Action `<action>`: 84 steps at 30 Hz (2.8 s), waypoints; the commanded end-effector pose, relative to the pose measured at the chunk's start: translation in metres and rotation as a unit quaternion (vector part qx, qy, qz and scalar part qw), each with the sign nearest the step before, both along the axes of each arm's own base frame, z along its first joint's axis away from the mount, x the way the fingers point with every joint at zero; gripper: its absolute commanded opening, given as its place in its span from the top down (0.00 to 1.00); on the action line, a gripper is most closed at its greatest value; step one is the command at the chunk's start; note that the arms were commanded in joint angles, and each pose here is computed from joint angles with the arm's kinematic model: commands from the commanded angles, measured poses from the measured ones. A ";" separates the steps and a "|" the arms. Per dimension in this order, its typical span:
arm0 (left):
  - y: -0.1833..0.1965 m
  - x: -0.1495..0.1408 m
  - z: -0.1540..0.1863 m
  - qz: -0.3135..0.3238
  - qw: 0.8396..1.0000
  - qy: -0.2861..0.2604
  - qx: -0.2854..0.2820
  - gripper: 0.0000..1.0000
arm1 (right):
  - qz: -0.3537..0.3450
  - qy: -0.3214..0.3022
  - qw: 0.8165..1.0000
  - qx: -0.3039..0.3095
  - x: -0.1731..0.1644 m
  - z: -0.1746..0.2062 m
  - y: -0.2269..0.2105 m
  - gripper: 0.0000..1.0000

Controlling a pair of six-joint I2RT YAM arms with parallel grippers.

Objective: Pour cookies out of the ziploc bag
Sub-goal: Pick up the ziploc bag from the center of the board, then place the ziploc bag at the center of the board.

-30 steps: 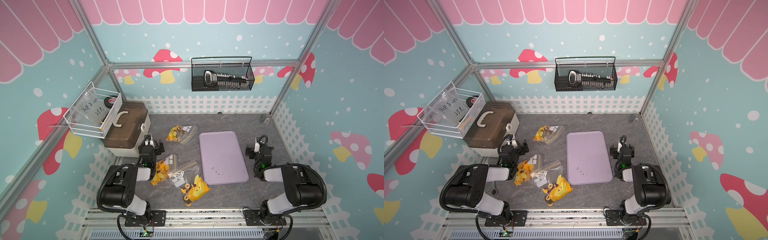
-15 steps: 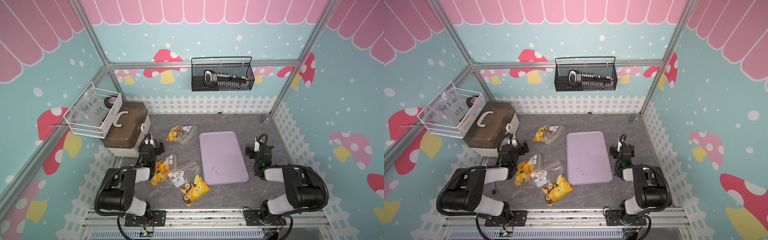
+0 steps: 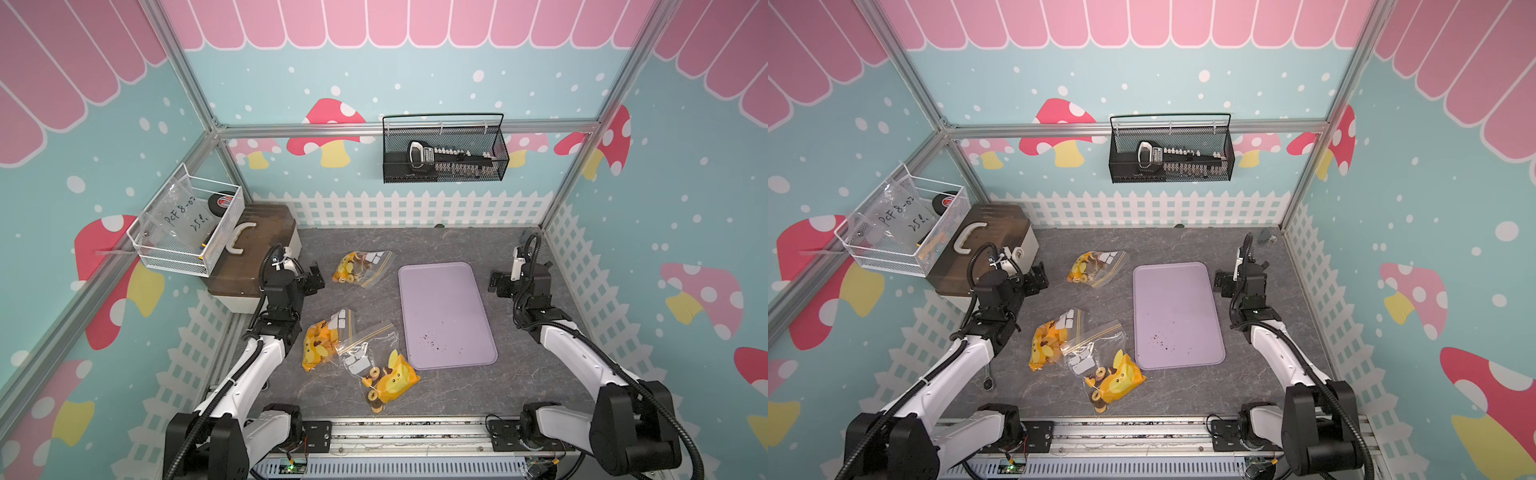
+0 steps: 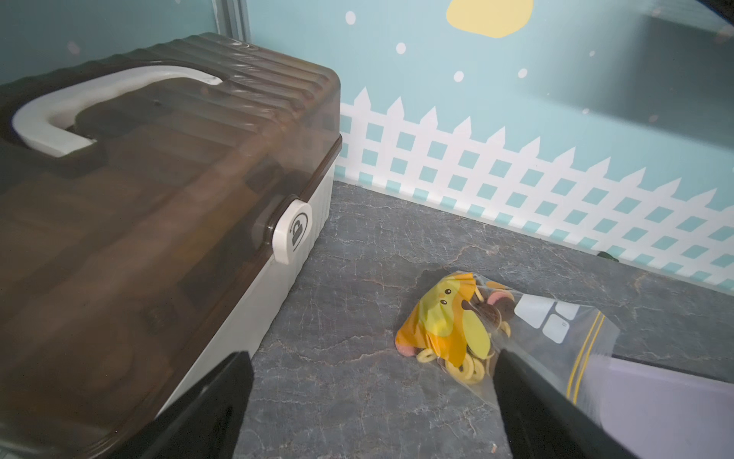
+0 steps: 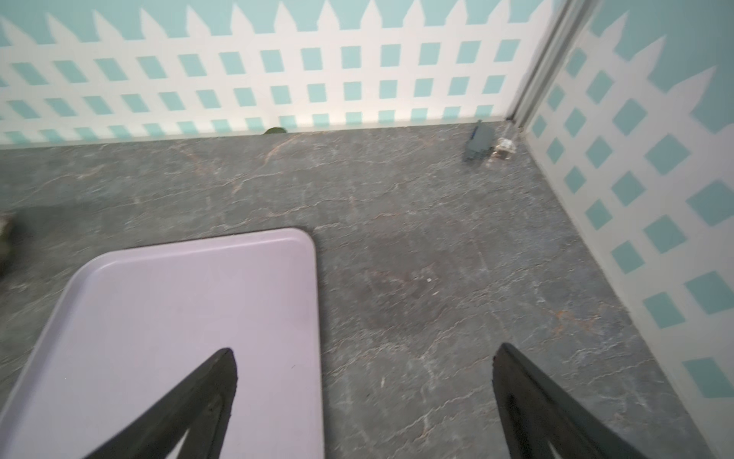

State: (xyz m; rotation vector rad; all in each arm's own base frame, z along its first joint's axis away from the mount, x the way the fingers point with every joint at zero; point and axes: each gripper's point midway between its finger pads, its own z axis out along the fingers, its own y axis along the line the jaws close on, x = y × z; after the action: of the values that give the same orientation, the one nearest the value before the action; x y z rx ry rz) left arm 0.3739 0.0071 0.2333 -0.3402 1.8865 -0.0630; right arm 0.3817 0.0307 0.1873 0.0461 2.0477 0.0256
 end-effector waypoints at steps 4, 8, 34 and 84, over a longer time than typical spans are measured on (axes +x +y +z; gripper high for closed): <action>-0.010 -0.032 -0.021 0.005 0.988 0.141 -0.067 0.01 | 0.074 0.005 0.997 0.027 -0.040 0.021 0.049 0.01; -0.007 -0.053 -0.019 0.033 0.981 0.162 -0.097 0.01 | 0.106 0.029 0.994 0.015 -0.067 0.017 0.065 0.01; -0.088 -0.104 -0.106 -0.043 0.919 0.391 -0.026 0.18 | 0.271 0.143 0.949 0.069 -0.106 -0.033 0.153 0.01; -0.072 -0.069 -0.070 -0.036 0.922 0.380 0.065 1.00 | 0.307 0.148 0.937 0.074 -0.090 -0.029 0.179 0.01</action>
State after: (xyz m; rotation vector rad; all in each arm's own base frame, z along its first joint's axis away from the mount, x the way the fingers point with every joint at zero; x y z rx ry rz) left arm 0.2883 -0.0795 0.1328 -0.2351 2.7432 0.0780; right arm 0.2867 0.1949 0.1395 -0.4846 2.3316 0.5414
